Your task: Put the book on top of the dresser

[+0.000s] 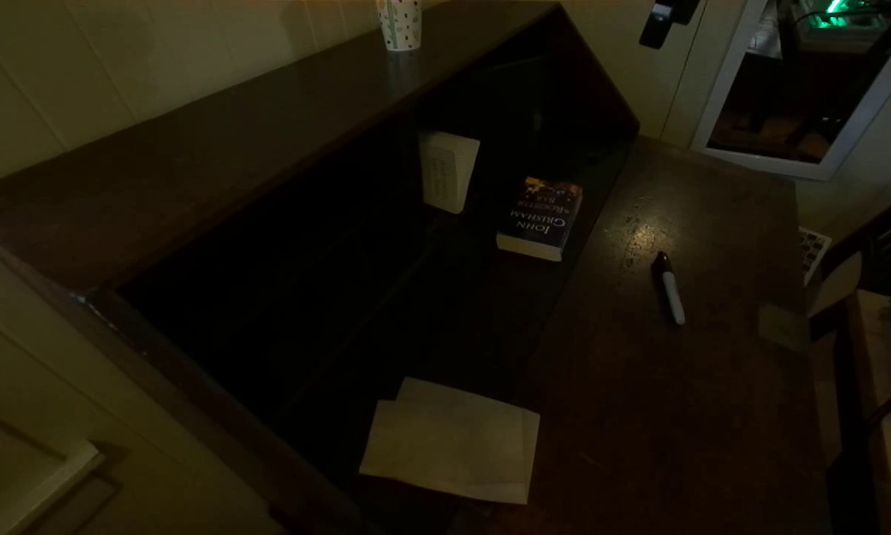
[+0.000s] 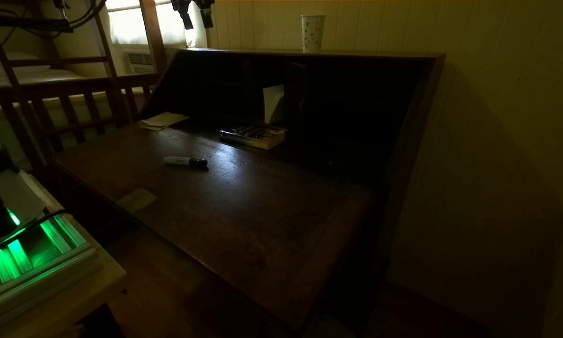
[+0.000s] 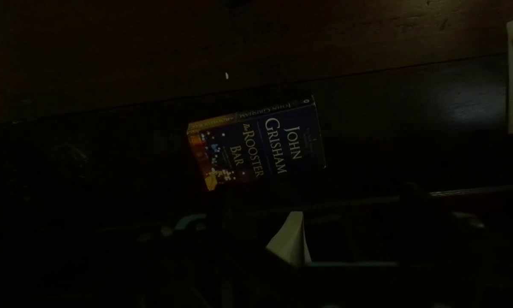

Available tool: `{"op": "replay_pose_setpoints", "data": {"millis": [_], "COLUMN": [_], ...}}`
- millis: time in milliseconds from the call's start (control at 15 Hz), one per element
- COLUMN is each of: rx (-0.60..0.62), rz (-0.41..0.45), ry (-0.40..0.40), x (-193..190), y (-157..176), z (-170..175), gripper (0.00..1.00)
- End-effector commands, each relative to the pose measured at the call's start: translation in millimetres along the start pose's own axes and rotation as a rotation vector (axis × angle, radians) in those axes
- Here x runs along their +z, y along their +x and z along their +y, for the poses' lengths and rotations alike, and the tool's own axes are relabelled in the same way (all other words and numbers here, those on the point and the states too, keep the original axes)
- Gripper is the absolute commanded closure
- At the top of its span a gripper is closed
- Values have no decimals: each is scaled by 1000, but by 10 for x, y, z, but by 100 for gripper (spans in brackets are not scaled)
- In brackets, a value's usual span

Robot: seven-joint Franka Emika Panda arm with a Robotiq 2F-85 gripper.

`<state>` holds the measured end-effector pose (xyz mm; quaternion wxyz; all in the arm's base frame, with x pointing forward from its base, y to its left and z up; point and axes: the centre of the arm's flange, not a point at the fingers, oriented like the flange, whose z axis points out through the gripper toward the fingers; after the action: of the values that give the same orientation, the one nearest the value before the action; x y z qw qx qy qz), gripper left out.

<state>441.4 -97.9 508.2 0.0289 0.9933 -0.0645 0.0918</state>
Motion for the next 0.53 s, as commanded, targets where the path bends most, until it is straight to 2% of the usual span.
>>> {"op": "replay_pose_setpoints", "data": {"millis": [0, 200, 467], "rx": [-4, -3, 22], "rz": [3, 18, 95], "ry": [-23, -28, -46], "x": [90, 219, 384], "y": [-52, -94, -83], "z": [10, 68, 152], "gripper": [0, 0, 0]}}
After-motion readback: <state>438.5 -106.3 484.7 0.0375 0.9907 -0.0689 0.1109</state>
